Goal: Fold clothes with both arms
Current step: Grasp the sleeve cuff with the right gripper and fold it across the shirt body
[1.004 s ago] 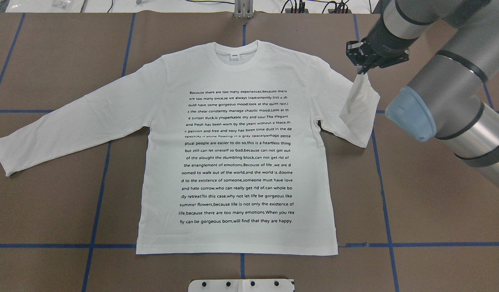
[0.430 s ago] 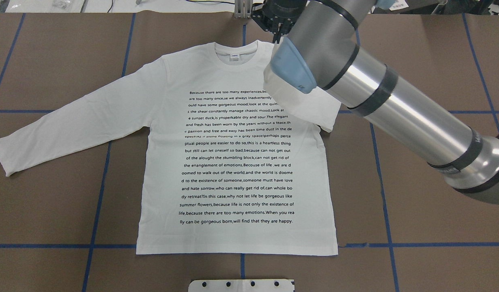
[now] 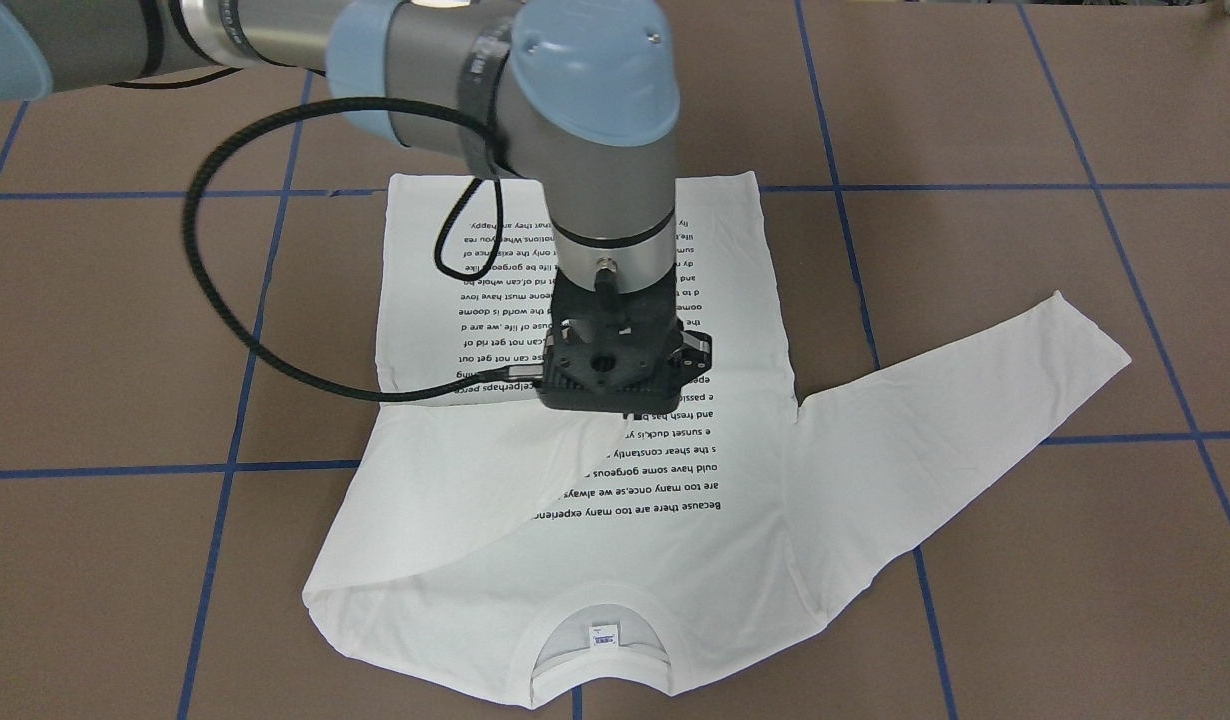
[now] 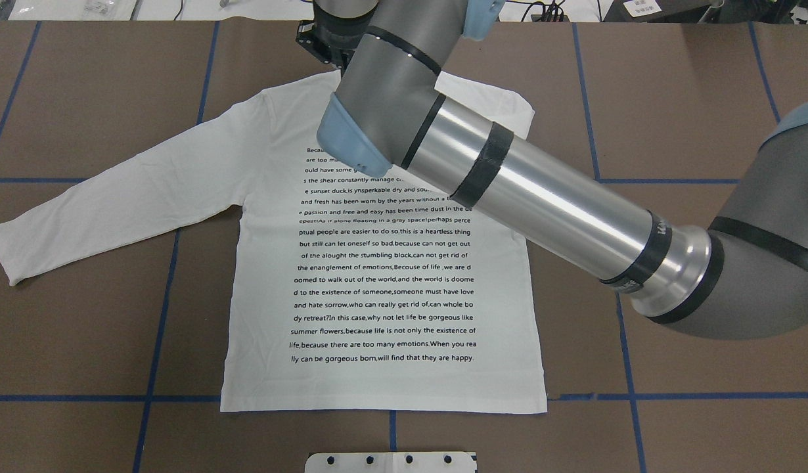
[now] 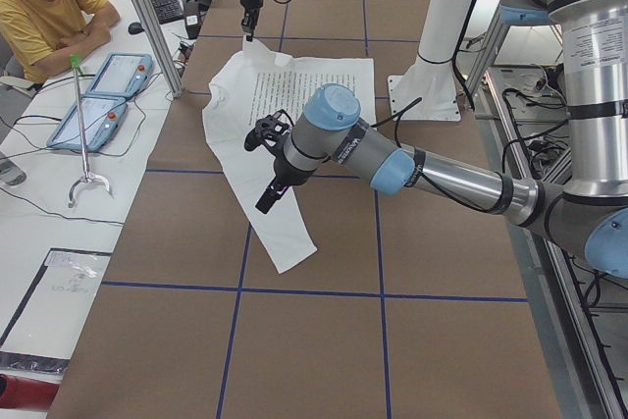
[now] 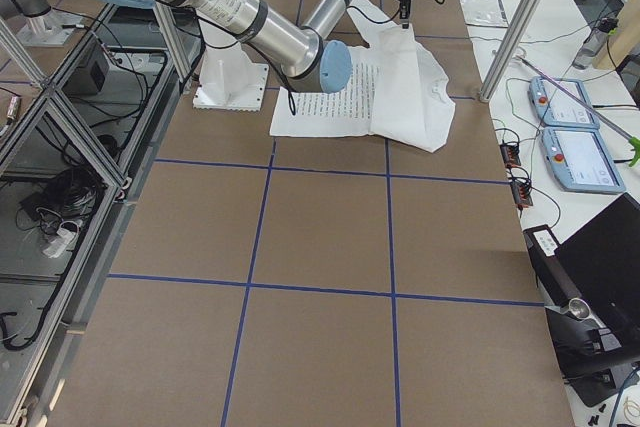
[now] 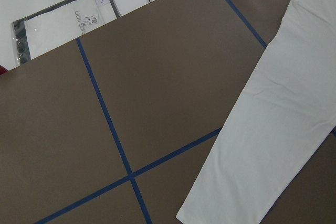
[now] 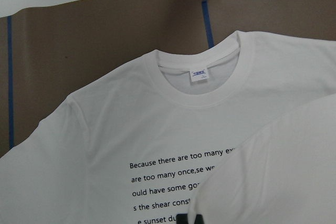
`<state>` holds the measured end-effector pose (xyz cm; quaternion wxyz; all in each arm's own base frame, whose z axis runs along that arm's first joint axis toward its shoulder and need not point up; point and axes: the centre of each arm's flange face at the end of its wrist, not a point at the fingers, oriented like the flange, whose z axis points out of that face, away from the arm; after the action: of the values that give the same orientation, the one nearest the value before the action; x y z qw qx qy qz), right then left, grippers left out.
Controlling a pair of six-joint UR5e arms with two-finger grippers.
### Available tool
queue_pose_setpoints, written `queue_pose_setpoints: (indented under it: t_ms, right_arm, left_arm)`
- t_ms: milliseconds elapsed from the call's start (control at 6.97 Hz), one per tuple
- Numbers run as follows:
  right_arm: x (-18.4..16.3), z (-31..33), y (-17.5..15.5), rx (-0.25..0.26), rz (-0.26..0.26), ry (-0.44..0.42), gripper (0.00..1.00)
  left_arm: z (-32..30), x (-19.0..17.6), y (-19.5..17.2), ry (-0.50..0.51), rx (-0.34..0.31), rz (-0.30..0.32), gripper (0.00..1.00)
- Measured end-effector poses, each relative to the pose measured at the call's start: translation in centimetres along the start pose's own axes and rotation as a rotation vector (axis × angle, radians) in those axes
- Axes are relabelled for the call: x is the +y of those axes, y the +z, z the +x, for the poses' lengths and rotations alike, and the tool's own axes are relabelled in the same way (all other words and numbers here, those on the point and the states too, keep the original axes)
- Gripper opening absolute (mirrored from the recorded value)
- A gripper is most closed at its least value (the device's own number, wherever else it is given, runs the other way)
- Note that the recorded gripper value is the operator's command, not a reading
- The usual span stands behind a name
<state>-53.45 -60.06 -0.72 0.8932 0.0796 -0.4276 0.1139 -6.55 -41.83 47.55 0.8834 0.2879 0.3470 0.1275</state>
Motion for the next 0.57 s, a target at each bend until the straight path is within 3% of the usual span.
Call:
queue_pose_setpoints:
  t_ms: [430,574]
  right_arm:
    - [6.5,-4.8,4.9,-0.021,0.086,-0.041,0.0]
    - [6.9,-6.0,5.0,-0.023,0.098,-0.045,0.15]
  left_arm:
    - [-0.2,0.2,0.3,-0.006,0.0,-0.006,1.0]
    - [-0.3,0.2,0.3,-0.006,0.001,-0.007,1.0]
